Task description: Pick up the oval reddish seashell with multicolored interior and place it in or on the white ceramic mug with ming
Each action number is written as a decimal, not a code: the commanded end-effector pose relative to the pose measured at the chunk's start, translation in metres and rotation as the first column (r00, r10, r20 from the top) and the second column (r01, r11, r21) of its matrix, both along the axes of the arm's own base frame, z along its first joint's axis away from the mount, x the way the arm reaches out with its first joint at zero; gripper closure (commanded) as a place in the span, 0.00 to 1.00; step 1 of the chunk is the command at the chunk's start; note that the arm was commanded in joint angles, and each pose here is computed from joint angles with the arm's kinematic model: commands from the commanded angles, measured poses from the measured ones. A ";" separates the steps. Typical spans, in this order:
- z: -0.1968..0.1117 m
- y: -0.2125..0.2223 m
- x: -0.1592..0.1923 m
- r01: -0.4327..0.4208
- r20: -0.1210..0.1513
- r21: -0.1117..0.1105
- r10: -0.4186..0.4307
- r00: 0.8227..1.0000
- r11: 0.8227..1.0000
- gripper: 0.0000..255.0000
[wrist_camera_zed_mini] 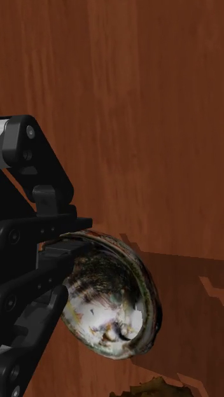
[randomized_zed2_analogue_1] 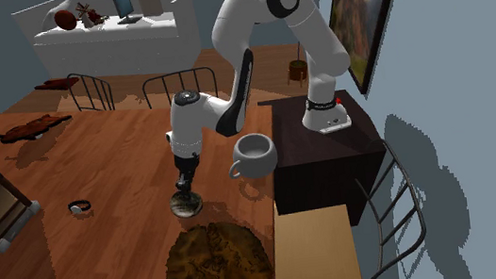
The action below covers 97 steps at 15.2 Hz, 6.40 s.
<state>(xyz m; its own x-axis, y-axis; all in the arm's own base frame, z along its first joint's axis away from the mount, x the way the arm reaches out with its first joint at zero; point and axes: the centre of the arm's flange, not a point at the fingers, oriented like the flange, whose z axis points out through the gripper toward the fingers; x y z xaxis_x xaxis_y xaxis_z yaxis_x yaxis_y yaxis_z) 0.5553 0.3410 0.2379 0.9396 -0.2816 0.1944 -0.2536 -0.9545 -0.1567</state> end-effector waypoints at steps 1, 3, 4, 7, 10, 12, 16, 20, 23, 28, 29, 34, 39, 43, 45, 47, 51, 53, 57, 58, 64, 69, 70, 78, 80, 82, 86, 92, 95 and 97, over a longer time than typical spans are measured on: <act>0.000 0.000 0.000 0.000 0.000 0.000 0.000 1.000 1.000 1.00; 0.000 0.000 0.000 0.000 0.000 0.000 0.000 1.000 1.000 1.00; 0.000 0.000 0.000 0.000 0.000 0.000 0.000 1.000 1.000 1.00; 0.005 0.000 0.000 0.000 0.000 0.000 0.000 1.000 1.000 1.00; 0.021 0.000 0.000 0.000 0.000 0.000 0.000 1.000 1.000 1.00; 0.032 0.000 0.000 0.000 0.000 0.000 0.000 1.000 1.000 1.00; 0.053 0.000 0.000 0.000 0.000 0.000 0.000 1.000 1.000 1.00; 0.074 0.000 0.000 0.000 0.000 0.000 0.000 1.000 1.000 1.00; 0.090 0.000 0.000 0.000 0.000 0.000 0.000 1.000 1.000 1.00; 0.116 0.000 0.000 0.000 0.000 0.000 0.000 1.000 1.000 1.00; 0.121 0.000 0.000 0.000 0.000 0.000 0.000 1.000 1.000 1.00; 0.148 0.000 0.000 0.000 0.000 0.000 0.000 1.000 1.000 1.00; 0.171 0.000 0.000 0.000 0.000 0.000 0.000 1.000 1.000 1.00; 0.176 -0.026 -0.046 0.000 0.000 0.000 0.000 1.000 1.000 1.00; 0.178 -0.039 -0.069 0.000 0.000 0.000 0.000 1.000 1.000 1.00; 0.180 -0.052 -0.091 0.000 0.000 0.000 0.000 1.000 1.000 1.00; 0.185 -0.078 -0.137 0.000 0.000 0.000 0.000 1.000 1.000 1.00; 0.188 -0.091 -0.160 0.000 0.000 0.000 0.000 1.000 1.000 1.00; 0.192 -0.117 -0.206 0.000 0.000 0.000 0.000 1.000 1.000 1.00; 0.193 -0.124 -0.217 0.000 0.000 0.000 0.000 1.000 1.000 1.00; 0.174 -0.135 -0.236 0.000 0.000 0.000 0.000 1.000 1.000 1.00; 0.148 -0.135 -0.236 0.000 0.000 0.000 0.000 1.000 1.000 1.00; 0.143 -0.135 -0.236 0.000 0.000 0.000 0.000 1.000 1.000 1.00; 0.101 -0.135 -0.236 0.000 0.000 0.000 0.000 1.000 1.000 1.00; 0.101 -0.135 -0.236 0.000 0.000 0.000 0.000 1.000 1.000 1.00; 0.101 -0.135 -0.236 0.000 0.000 0.000 0.000 1.000 1.000 1.00; 0.101 -0.135 -0.236 0.000 0.000 0.000 0.000 1.000 1.000 0.00; 0.114 -0.136 -0.239 0.000 0.000 0.000 0.000 1.000 1.000 0.00; 0.149 -0.140 -0.248 0.000 0.000 0.000 0.000 1.000 1.000 0.00; 0.149 -0.140 -0.248 0.000 0.000 0.000 0.000 1.000 1.000 0.00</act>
<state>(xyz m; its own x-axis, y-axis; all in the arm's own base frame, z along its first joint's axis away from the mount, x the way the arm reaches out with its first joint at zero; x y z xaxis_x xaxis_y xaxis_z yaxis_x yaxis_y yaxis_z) 0.3094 0.2026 0.3842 0.9394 -0.2816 0.1953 -0.2535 -0.9545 -0.1569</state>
